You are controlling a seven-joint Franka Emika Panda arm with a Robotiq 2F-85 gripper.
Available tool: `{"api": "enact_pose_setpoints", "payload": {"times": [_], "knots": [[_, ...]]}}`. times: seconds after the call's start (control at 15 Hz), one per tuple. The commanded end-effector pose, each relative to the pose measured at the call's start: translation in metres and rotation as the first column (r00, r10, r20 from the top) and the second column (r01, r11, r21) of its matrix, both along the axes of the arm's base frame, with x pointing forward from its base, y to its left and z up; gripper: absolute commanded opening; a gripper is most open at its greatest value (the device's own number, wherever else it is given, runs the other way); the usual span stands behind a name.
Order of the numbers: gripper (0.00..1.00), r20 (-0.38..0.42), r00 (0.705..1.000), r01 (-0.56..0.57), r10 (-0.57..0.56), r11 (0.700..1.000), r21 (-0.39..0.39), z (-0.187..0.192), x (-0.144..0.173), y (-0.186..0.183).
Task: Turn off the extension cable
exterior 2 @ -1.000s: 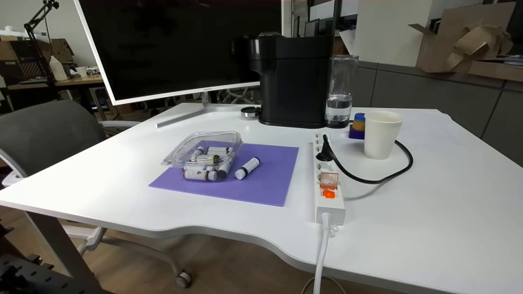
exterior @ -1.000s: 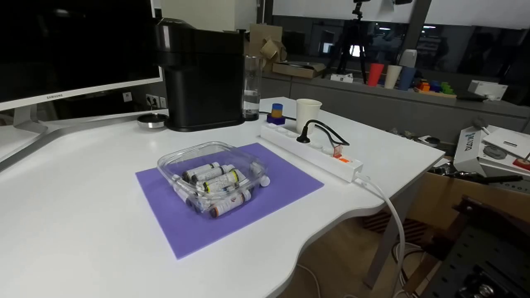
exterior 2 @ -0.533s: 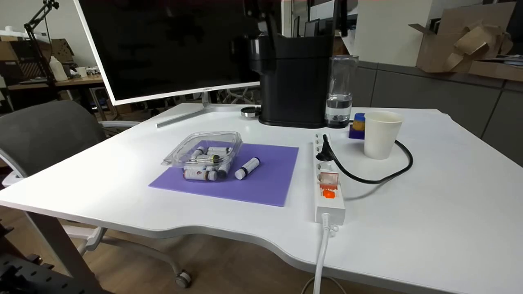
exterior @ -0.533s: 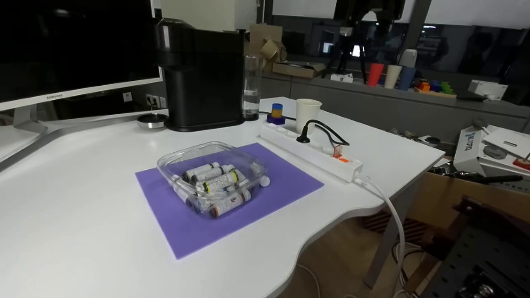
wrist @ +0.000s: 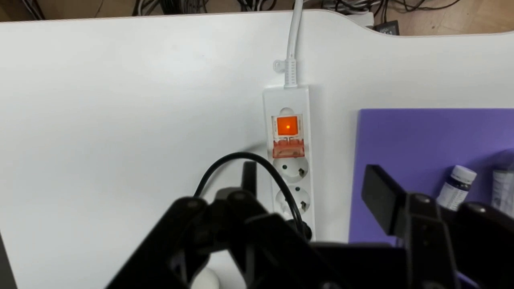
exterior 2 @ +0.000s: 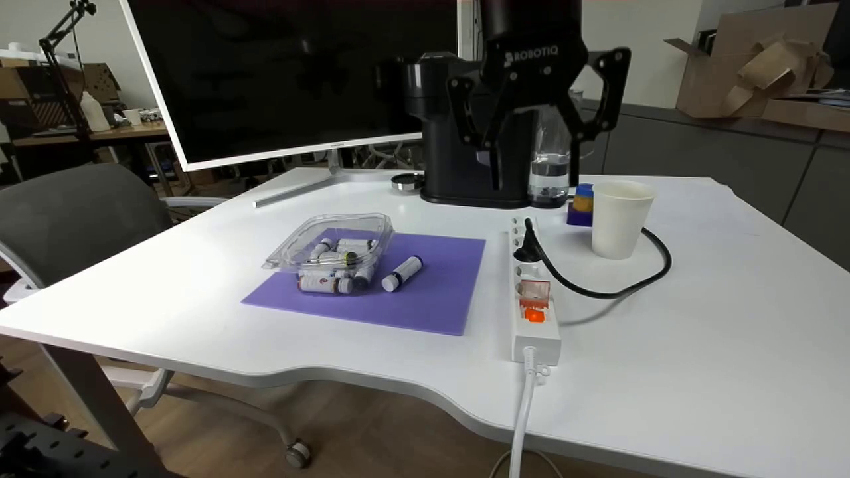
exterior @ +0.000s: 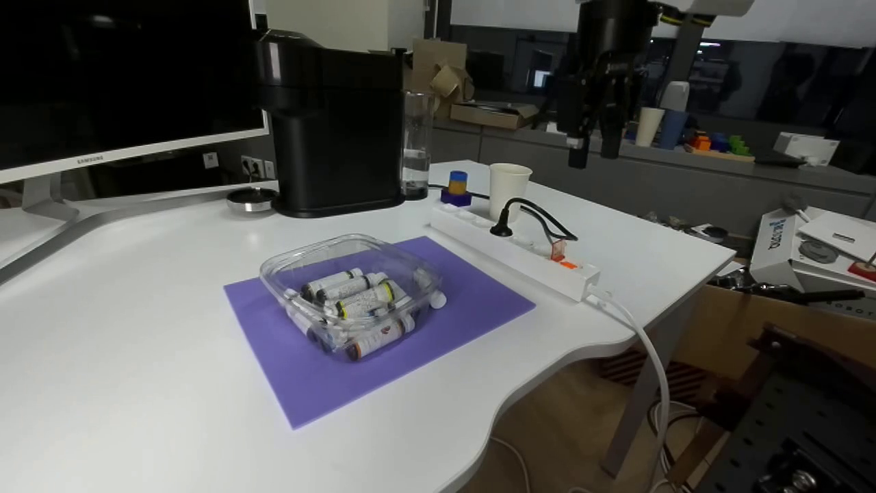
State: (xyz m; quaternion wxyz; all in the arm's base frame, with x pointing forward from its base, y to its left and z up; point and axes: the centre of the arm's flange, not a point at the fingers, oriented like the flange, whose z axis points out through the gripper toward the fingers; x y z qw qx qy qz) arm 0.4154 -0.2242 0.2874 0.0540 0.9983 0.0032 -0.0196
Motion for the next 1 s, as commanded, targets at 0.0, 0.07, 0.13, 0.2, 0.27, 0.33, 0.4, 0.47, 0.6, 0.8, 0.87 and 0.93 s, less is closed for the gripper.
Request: {"api": "enact_pose_setpoints", "payload": {"times": [0.0, 0.07, 0.13, 0.2, 0.27, 0.33, 0.4, 0.47, 0.6, 0.8, 0.87, 0.93], "knots": [[0.38, -0.039, 0.999, 0.011, -0.011, 1.0, 0.016, -0.025, 0.012, -0.019], [0.32, -0.051, 0.999, 0.014, -0.013, 1.0, 0.017, -0.032, 0.012, -0.021], [0.24, -0.062, 0.998, 0.016, -0.015, 1.0, 0.016, -0.038, 0.014, -0.024], [0.18, -0.073, 0.997, 0.018, -0.017, 1.0, 0.015, -0.043, 0.015, -0.025], [0.12, -0.083, 0.996, 0.019, -0.018, 1.0, 0.016, -0.047, 0.017, -0.026], [0.04, -0.093, 0.995, 0.02, -0.019, 1.0, 0.017, -0.052, 0.018, -0.027], [0.02, -0.102, 0.995, 0.021, -0.019, 1.0, 0.018, -0.057, 0.019, -0.028], [0.0, -0.114, 0.993, 0.026, -0.024, 0.999, 0.019, -0.062, 0.019, -0.029], [0.0, -0.117, 0.992, 0.05, -0.046, 0.998, 0.028, -0.063, 0.019, -0.031], [0.01, -0.118, 0.993, 0.035, -0.032, 0.999, 0.022, -0.068, 0.011, -0.025], [0.0, -0.117, 0.993, 0.037, -0.034, 0.999, 0.023, -0.067, 0.012, -0.025], [0.0, -0.091, 0.995, 0.03, -0.03, 1.0, -0.004, -0.066, 0.008, -0.02]]}}
